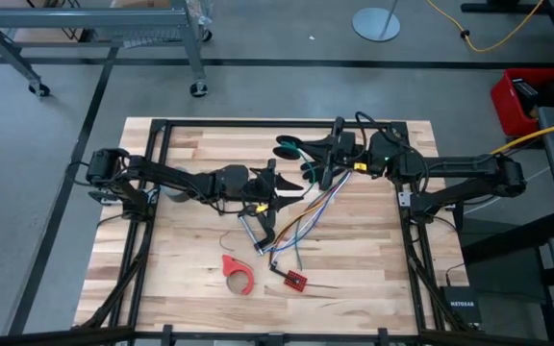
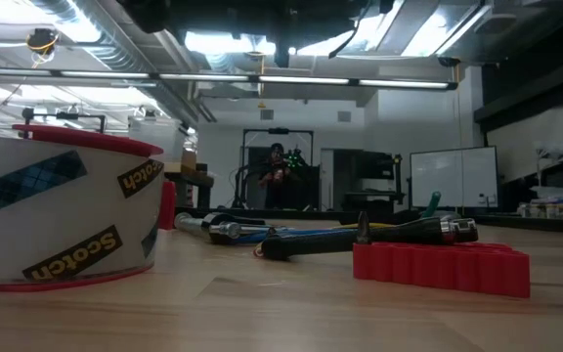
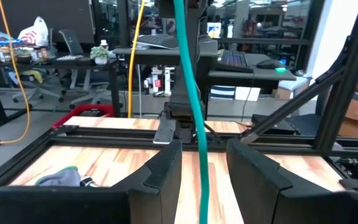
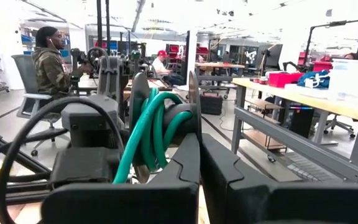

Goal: Coil cords
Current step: Coil the green wire around the spool

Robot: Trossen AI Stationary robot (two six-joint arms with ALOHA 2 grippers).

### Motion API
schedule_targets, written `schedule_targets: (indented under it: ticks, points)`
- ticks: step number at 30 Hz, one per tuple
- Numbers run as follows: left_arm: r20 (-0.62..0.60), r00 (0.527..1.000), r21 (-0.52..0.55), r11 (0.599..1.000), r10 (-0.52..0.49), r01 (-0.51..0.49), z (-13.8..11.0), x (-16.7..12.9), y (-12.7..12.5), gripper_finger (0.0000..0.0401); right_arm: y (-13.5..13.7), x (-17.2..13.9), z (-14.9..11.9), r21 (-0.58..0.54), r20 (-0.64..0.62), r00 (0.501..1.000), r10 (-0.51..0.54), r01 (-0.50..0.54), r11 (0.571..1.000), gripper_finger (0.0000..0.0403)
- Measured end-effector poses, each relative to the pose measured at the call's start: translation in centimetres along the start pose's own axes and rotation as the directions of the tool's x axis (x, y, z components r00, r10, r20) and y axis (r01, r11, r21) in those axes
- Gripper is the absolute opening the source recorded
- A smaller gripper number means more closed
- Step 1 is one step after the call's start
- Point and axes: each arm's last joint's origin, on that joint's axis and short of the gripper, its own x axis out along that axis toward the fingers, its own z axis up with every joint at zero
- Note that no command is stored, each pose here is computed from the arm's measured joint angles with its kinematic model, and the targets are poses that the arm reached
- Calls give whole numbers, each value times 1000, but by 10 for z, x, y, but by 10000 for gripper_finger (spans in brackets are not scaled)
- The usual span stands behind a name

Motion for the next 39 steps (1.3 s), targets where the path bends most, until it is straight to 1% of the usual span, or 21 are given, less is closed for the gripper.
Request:
schedule_targets:
  ticks: [7, 13, 18, 24, 28, 33, 35, 39]
  points:
    - [0, 1000, -2, 1000, 0, 0, 0, 0, 0, 120, 0, 0, 1, 1, 7, 1000, -1, 1, 1000, 3]
    - [0, 1000, -3, 1000, 0, 0, 0, 0, 0, 120, 1, 6, 0, 6, 52, 999, -4, 4, 1000, 3]
    - [-3, 1000, -3, 1000, 0, 0, 0, 0, 0, 120, 1, 11, -7, 4, 30, 1000, -3, 3, 1000, 3]
    - [-9, 1000, -2, 1000, 2, -2, -1, 0, 0, 119, 2, 12, -7, 4, 30, 1000, -3, 3, 1000, 3]
    - [-9, 1000, -2, 1000, 4, -4, -1, 0, 0, 93, 2, 12, -8, 3, 25, 1000, -3, 3, 1000, 3]
    - [-13, 1000, -2, 1000, 5, -5, -1, 0, 0, 37, 2, 12, -9, 2, 12, 1000, -2, 2, 1000, 3]
    - [-27, 999, -1, 1000, 26, -26, -2, 0, 1, 13, 2, 11, -10, 1, 6, 1000, -1, 1, 1000, 3]
    - [-87, 992, -18, 995, 94, -96, -8, -1, 3, 8, 2, 10, -11, -6, -23, 1000, 0, 0, 1000, 3]
